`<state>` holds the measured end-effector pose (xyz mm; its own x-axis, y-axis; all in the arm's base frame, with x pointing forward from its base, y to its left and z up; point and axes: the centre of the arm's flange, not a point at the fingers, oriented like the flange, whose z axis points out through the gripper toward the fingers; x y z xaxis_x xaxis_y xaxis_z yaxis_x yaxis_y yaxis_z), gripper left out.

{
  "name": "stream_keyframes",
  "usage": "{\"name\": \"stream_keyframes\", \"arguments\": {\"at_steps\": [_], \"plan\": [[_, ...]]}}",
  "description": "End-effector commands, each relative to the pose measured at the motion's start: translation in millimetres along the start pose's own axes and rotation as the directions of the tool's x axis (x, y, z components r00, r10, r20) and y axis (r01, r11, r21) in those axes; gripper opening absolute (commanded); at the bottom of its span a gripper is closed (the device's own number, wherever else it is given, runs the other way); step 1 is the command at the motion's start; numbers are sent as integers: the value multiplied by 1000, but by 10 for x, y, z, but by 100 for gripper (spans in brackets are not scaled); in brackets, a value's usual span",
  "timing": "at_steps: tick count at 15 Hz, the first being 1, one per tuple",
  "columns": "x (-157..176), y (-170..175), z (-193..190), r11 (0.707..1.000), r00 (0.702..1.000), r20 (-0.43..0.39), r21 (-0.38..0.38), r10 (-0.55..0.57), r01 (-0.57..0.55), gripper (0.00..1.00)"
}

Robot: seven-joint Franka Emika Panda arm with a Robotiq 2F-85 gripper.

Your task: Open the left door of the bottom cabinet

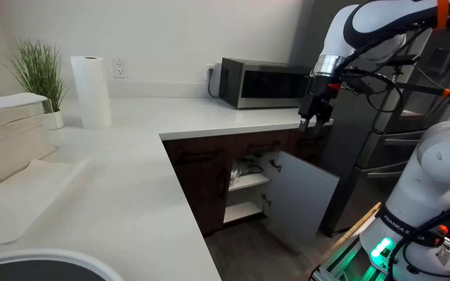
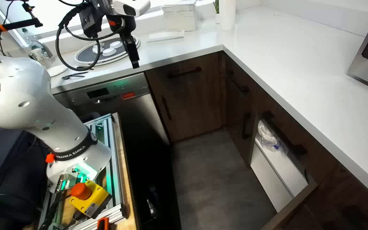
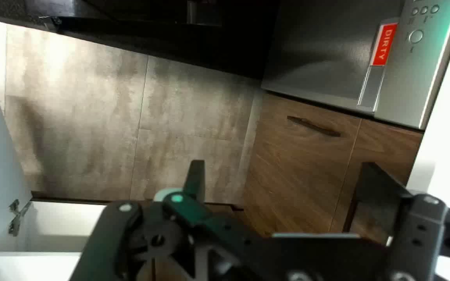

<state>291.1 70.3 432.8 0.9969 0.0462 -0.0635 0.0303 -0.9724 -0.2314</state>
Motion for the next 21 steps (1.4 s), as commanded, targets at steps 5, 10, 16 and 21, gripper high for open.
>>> {"name": "stream_keyframes", "arguments": {"at_steps": [5,10,16,21], "plan": [[-36,51,181,1000,999,43,-6,11,-11,100],[155,104,294,997,999,-15,-54,45,-46,100],[930,453,778,976,978,-201,-195,60,-100,100],[1547,729,1470,958,943,-300,-195,144,-208,100]]}}
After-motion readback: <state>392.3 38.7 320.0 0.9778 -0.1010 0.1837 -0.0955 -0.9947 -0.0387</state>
